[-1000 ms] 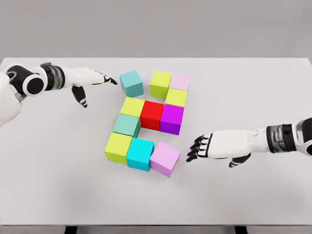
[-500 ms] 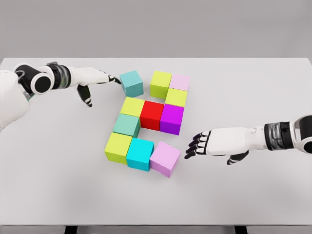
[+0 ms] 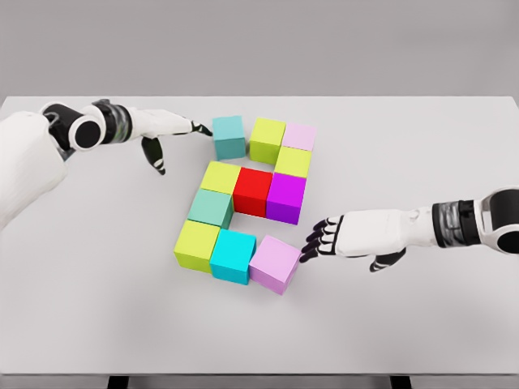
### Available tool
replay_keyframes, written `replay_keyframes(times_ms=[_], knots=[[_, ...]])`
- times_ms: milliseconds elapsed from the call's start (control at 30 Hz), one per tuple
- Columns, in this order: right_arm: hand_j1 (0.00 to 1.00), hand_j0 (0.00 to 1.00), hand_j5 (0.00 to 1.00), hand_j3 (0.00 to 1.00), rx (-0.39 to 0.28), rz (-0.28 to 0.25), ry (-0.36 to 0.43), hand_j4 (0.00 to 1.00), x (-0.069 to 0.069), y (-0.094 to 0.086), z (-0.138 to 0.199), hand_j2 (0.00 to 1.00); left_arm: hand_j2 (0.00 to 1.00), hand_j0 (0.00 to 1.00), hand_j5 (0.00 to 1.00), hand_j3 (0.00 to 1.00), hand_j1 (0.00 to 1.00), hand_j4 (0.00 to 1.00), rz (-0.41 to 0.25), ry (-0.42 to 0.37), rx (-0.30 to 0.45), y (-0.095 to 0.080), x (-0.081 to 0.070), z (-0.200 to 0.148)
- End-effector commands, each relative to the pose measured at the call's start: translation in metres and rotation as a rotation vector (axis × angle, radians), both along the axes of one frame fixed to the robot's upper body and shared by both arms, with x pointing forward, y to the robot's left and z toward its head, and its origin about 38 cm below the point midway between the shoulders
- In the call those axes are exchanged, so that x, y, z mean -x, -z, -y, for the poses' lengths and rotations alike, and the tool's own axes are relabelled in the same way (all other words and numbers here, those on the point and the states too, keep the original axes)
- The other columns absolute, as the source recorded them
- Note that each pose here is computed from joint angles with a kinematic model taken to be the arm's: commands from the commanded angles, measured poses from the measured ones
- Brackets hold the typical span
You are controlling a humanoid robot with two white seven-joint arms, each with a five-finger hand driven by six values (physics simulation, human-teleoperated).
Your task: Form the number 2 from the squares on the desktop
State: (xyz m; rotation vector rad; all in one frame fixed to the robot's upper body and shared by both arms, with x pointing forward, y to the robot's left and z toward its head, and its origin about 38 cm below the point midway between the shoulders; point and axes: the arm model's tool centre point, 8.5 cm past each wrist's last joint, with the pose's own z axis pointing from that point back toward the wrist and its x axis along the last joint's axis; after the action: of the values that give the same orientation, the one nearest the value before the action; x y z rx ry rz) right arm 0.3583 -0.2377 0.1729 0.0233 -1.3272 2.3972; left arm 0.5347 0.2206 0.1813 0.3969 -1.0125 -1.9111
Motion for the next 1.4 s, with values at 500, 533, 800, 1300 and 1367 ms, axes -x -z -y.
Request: replay_keyframes(times_ms=[500,533,800,1300,1367], knots=[[1.0,1.0,1.0,1.0,-0.016,-0.001,0.003,1.0,-0.004,-0.001,-0.004,1.0,1.0,1.0,1.0,1.0,1.0,1.0,0.02,0.009,0.016,-0.012,-0.006,0.015],[1.0,1.0,1.0,1.0,-0.016,-0.002,0.002,1.0,-0.004,-0.001,-0.005,1.0,1.0,1.0,1.0,1.0,1.0,1.0,0.019,0.005,0.015,-0.011,-0.007,0.014],[1.0,1.0,1.0,1.0,-0.023,0.003,-0.004,1.0,-0.005,-0.003,-0.008,1.0,1.0,1.0,1.0,1.0,1.0,1.0,0.035,0.008,0.019,-0.02,-0.013,0.021],[1.0,1.0,1.0,1.0,-0.019,0.005,0.012,1.0,-0.007,-0.005,-0.002,1.0,1.0,1.0,1.0,1.0,1.0,1.0,0.038,0.002,0.012,-0.021,-0.013,0.018],[1.0,1.0,1.0,1.0,-0.02,0.01,0.034,1.0,-0.012,-0.007,0.004,1.0,1.0,1.0,1.0,1.0,1.0,1.0,0.039,-0.013,0.014,-0.022,-0.015,0.012]])
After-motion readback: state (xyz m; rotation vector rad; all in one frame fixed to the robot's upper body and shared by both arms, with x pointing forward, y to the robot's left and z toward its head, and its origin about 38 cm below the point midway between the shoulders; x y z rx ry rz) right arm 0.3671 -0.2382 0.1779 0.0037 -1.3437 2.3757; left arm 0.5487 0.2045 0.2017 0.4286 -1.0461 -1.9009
